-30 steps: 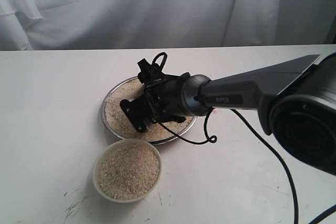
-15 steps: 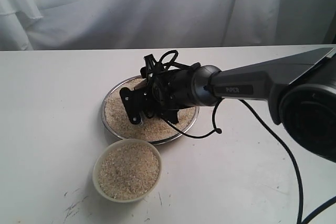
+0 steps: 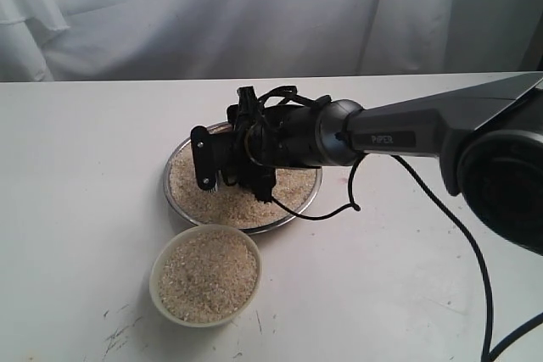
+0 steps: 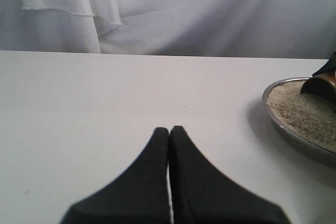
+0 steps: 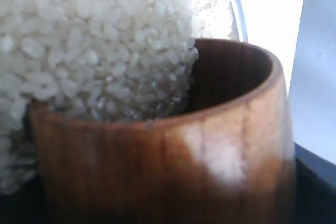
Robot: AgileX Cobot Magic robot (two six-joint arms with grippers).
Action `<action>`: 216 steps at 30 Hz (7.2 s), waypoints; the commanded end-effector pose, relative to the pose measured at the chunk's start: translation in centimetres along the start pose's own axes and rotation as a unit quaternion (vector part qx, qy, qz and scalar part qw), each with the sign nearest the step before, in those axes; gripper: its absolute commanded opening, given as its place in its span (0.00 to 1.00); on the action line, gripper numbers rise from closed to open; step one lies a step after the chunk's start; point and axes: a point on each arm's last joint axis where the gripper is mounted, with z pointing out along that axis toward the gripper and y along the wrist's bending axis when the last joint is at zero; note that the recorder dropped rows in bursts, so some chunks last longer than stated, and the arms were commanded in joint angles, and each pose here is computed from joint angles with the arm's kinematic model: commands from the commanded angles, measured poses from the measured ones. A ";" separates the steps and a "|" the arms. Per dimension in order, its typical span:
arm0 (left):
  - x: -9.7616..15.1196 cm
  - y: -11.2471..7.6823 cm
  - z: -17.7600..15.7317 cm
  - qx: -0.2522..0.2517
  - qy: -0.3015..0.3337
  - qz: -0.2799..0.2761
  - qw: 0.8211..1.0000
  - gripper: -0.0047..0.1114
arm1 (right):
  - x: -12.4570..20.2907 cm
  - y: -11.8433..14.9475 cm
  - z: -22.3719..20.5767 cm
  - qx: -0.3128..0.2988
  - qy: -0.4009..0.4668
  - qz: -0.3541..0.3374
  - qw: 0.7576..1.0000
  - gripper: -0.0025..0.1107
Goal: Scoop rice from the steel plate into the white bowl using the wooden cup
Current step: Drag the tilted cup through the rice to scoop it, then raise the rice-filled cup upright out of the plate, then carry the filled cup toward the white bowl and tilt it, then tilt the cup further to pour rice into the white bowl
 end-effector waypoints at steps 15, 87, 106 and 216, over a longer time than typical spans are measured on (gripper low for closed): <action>0.1 0.0 0.0 0.001 -0.003 -0.002 1.000 0.04 | 4.0 -2.4 -0.9 0.005 0.006 0.161 0.987 0.02; 0.1 0.0 0.0 0.001 -0.003 -0.002 1.000 0.04 | 3.4 -1.7 -14.8 0.054 -0.194 0.532 0.822 0.02; 0.1 0.0 0.0 0.001 -0.003 -0.002 1.000 0.04 | 1.5 2.1 -19.0 0.004 -0.188 0.384 0.904 0.02; 0.1 0.0 0.0 0.001 -0.003 -0.002 1.000 0.04 | -4.4 3.5 -18.3 -0.024 -0.026 -0.161 0.986 0.02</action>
